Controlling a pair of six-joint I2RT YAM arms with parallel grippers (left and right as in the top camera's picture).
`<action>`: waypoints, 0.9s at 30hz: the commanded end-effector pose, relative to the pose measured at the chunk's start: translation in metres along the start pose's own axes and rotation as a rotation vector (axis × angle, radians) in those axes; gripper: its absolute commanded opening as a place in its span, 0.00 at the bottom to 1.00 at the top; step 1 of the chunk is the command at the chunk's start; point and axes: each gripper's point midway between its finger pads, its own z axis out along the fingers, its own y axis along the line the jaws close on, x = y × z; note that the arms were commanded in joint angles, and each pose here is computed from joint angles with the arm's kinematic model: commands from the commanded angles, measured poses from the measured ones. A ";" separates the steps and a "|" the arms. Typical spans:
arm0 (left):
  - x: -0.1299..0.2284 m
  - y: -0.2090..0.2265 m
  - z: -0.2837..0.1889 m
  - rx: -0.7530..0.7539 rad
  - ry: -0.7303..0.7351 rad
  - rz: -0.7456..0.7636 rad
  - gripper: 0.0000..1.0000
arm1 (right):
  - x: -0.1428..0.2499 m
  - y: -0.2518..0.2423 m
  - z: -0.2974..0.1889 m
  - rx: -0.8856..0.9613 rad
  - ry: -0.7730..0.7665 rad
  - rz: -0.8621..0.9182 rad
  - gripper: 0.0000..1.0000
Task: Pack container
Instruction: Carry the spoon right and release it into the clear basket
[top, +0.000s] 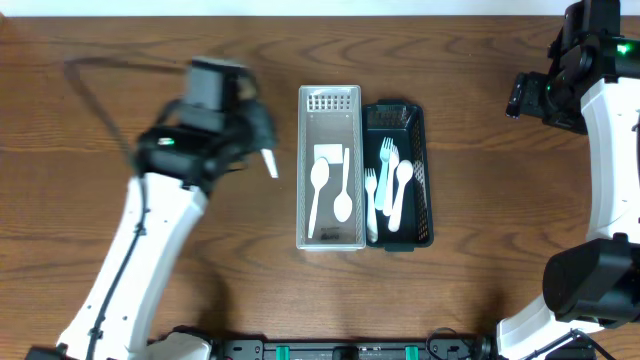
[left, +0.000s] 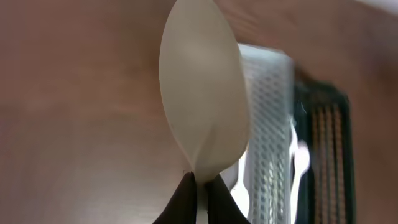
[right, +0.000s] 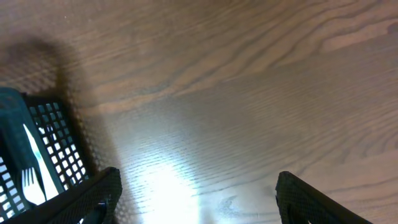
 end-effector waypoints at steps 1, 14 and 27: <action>0.012 -0.027 0.020 -0.022 0.036 0.364 0.06 | 0.000 -0.004 0.005 0.007 0.009 0.002 0.83; 0.072 -0.048 0.134 -0.035 0.261 0.486 0.06 | 0.000 -0.004 0.005 0.008 0.009 0.001 0.83; -0.002 -0.013 0.047 -0.258 0.129 0.459 0.58 | 0.000 -0.005 0.005 0.013 0.009 -0.007 0.84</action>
